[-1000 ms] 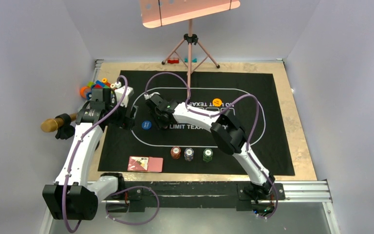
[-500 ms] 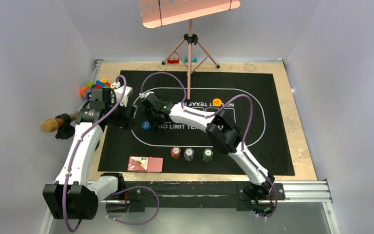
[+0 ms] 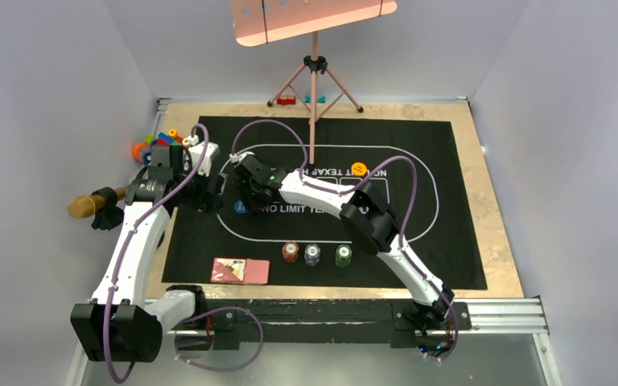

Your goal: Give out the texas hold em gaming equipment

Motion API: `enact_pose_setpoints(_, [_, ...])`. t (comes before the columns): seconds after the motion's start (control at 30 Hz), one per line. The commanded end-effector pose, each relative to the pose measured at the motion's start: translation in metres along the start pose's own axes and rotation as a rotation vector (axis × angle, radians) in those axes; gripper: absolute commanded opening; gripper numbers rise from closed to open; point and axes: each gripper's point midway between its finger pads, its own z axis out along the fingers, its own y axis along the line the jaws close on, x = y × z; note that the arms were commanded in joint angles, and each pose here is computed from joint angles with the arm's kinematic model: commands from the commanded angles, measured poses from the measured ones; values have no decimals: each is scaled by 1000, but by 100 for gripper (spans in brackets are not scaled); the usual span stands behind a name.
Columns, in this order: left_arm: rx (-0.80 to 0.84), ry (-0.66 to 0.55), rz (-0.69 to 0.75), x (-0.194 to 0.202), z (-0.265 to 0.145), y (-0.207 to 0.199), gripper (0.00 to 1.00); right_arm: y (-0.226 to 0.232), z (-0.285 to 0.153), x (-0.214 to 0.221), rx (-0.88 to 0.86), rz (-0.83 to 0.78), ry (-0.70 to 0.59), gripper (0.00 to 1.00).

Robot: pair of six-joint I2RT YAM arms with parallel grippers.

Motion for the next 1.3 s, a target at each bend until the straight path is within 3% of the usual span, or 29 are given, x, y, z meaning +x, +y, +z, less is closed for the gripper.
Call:
enact_pose_setpoints(0.0, [1,-41,-20,-14,-10,0,100,-4,-12,-10,21,1,-34,62])
enact_pose_setpoints(0.2, [3,-47,-26,-15,-13,-1,100,-7,-36,-28,32,-11,-82,68])
enact_pose_setpoints(0.43, [0,-41,-23,-15,-14,0,100,-13,-115,-53,11,-3,-195,74])
enact_pose_setpoints(0.6, [-4,-36,-9,-14,-16,1,100,-6,-151,-11,-48,-34,-150,86])
enact_pose_setpoints(0.77, [-13,-31,4,-13,-18,2,100,3,-158,50,-32,-88,-56,92])
enact_pose_setpoints(1.03, [-25,-27,11,-11,-23,3,100,10,-154,99,-45,-119,4,93])
enact_pose_setpoints(1.27, [-28,-19,10,-9,-24,4,100,10,-144,114,-37,-143,32,91])
